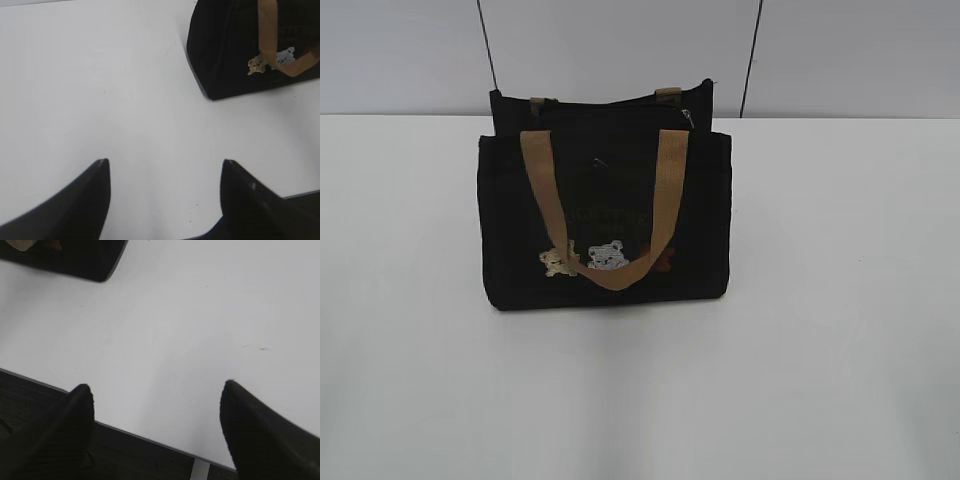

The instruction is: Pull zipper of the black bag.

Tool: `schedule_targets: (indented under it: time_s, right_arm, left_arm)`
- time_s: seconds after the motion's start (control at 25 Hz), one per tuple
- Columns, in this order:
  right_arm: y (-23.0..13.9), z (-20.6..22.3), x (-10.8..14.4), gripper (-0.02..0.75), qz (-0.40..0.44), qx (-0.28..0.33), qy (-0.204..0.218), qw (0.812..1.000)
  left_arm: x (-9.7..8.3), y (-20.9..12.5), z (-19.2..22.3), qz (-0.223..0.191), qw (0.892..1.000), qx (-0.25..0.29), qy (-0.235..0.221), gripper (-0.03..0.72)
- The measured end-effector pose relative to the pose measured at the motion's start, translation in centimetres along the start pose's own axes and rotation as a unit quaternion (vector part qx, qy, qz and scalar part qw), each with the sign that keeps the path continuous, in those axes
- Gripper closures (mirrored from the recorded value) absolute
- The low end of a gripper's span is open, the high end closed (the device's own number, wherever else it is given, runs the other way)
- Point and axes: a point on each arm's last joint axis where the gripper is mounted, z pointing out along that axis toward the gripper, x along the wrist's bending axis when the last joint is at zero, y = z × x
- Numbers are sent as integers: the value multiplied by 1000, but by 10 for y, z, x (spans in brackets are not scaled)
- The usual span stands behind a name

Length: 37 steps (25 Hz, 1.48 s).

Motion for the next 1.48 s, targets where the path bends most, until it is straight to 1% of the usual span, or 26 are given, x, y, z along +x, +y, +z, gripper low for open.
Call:
schedule_targets:
  time_s: [0.2,0.32,0.44,0.64,1.0,1.48]
  right_arm:
    - [0,0,0,143,0,0,1,1000]
    - [0,0,0,143,4,-1,-2,1000]
    - [-1,-2,1,143,16,-11,-17,1000]
    - [-4,-6,3,143,32,-29,-47,998]
    - [-4,-7,3,143,52,-30,-76,995]
    - [-4,-7,3,144,54,-30,-79,995]
  left_arm:
    - [0,-1,-2,1,1000,-5,0,178]
    - [-2,-5,-8,4,1000,-28,3,178]
    - [-3,-8,-13,3,999,-46,11,180]
    - [-3,-8,-13,-4,999,-46,24,181]
    - [-3,-8,-13,-4,999,-46,25,183]
    - [-3,-8,-13,-4,999,-46,25,188]
